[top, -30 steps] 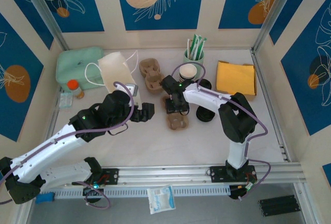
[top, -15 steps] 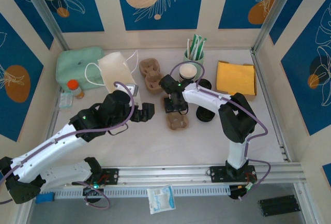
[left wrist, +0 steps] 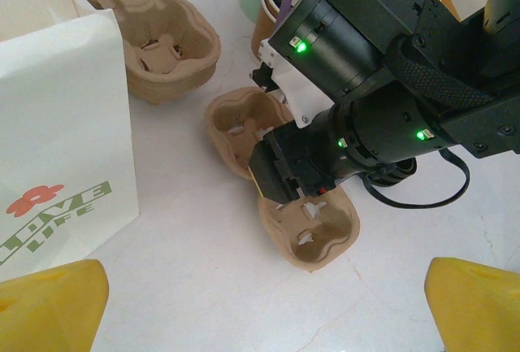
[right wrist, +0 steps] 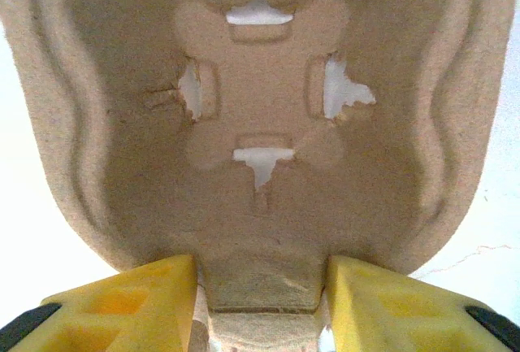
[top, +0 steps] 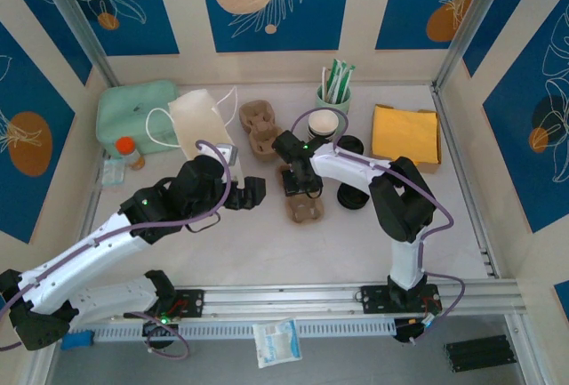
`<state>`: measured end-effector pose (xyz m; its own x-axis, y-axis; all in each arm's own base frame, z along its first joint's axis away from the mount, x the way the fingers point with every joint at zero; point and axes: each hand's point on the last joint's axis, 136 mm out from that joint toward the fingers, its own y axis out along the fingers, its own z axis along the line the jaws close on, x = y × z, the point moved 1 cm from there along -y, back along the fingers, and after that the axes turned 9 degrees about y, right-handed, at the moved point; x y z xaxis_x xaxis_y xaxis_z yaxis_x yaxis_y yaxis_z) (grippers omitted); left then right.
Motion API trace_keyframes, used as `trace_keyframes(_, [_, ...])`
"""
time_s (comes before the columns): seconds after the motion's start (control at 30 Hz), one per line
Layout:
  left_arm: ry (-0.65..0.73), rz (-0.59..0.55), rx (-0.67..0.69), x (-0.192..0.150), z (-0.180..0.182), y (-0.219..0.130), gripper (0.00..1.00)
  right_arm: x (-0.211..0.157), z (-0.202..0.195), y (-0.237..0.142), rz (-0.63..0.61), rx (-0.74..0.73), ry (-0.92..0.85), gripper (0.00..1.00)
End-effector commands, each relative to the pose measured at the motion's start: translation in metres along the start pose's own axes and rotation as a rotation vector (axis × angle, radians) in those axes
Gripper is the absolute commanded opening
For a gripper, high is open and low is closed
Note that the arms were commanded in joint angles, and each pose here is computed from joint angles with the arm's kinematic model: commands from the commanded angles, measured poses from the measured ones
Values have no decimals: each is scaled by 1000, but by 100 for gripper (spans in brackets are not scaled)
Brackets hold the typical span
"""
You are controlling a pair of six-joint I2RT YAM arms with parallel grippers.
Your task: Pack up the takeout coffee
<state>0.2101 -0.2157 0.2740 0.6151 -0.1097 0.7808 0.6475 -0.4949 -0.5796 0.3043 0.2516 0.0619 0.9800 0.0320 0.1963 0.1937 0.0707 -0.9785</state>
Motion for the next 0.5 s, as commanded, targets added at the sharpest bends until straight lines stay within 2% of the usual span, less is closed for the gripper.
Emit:
trace_keyframes(0.0, [6,-11,4,4,-1,-3,100,-1,-3,7,11,-18,-8,44])
trace_keyframes(0.2, [5,-12,3,5,-1,-4,99,-3,-5,6,7,-21,-7,40])
trace_keyframes(0.47, [36,-19,13,14,-1,-13,99,3,-3,-21,-50,23,4,34])
